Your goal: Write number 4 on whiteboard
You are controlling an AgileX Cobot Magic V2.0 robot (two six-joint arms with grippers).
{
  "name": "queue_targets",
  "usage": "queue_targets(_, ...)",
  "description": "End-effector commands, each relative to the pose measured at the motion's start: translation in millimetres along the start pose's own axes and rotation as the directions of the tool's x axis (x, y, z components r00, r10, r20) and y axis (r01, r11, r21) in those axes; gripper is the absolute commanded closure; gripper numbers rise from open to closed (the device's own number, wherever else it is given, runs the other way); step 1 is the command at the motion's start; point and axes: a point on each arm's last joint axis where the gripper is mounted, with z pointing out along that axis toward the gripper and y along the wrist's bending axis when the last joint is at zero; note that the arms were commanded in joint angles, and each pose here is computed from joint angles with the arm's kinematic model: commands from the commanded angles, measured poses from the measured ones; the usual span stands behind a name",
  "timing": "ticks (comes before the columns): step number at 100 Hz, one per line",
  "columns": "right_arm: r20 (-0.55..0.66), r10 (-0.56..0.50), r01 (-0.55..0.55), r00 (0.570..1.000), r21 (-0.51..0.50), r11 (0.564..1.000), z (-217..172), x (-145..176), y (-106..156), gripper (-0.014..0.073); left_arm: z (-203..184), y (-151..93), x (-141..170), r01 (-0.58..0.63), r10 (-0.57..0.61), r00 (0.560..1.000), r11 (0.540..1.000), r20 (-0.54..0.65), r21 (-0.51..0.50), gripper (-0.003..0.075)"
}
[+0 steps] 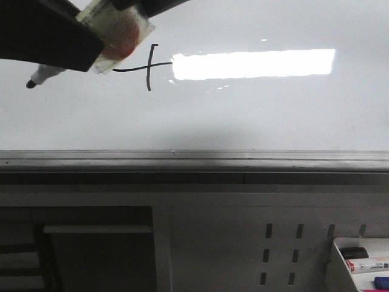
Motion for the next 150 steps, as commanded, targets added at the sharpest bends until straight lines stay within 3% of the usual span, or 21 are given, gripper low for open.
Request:
queue_targets(1,0.064,0.008,-0.009,0.998,0.014,1.000,-9.6,-12.0,1.8,0.0201,-10.3,10.0,-21.0,0.054,-0.045,0.989,0.997,0.141,-0.063,0.0741)
queue_targets(9,0.097,0.021,-0.026,0.995,0.050,0.998,-11.9,-14.7,-2.1,0.0092,-12.7,10.1,-21.7,0.077,-0.067,0.986,0.995,0.152,-0.060,0.0741)
queue_targets(20,0.158,0.042,-0.061,0.987,0.119,0.991,-27.0,-18.7,-10.8,0.0096,-19.3,15.9,-19.5,0.181,-0.166,0.971,0.980,0.172,-0.077,0.0741)
queue_targets(32,0.221,0.080,-0.121,0.972,0.179,0.976,-50.8,-20.6,-18.8,0.0096,-31.3,27.4,-9.3,0.325,-0.290,0.931,0.935,0.221,-0.143,0.0741)
queue_targets(39,0.247,0.084,-0.137,0.965,0.206,0.969,-62.5,-20.0,-20.5,0.0096,-40.0,34.9,-2.0,0.442,-0.377,0.876,0.878,0.301,-0.184,0.0741)
queue_targets(55,0.310,0.101,-0.183,0.945,0.246,0.952,-78.0,-14.5,-16.3,0.0096,-50.0,49.3,16.5,0.689,-0.537,0.689,0.695,0.486,-0.208,0.0741)
queue_targets(62,0.331,0.110,-0.202,0.937,0.257,0.945,-81.1,-10.1,-14.4,0.0096,-48.4,55.6,24.5,0.742,-0.558,0.636,0.631,0.533,-0.226,0.0741)
queue_targets(69,0.343,0.115,-0.214,0.932,0.267,0.940,-83.3,-4.6,-12.5,0.0096,-45.5,63.8,28.9,0.767,-0.548,0.610,0.589,0.572,-0.254,0.0741)
queue_targets(88,0.354,0.118,-0.227,0.928,0.284,0.931,-86.2,8.9,-8.2,0.0097,-23.5,80.7,37.8,0.782,-0.530,0.605,0.536,0.594,-0.319,0.0741)
queue_targets(105,0.356,0.119,-0.229,0.927,0.287,0.930,-86.2,9.7,-8.5,0.0097,8.5,90.5,46.7,0.774,-0.581,0.630,0.523,0.515,-0.357,0.0741)
queue_targets(150,0.367,0.114,-0.233,0.923,0.297,0.926,-86.9,8.9,-9.6,0.0096,41.3,106.4,48.9,0.767,-0.603,0.642,0.511,0.475,-0.388,0.0741)
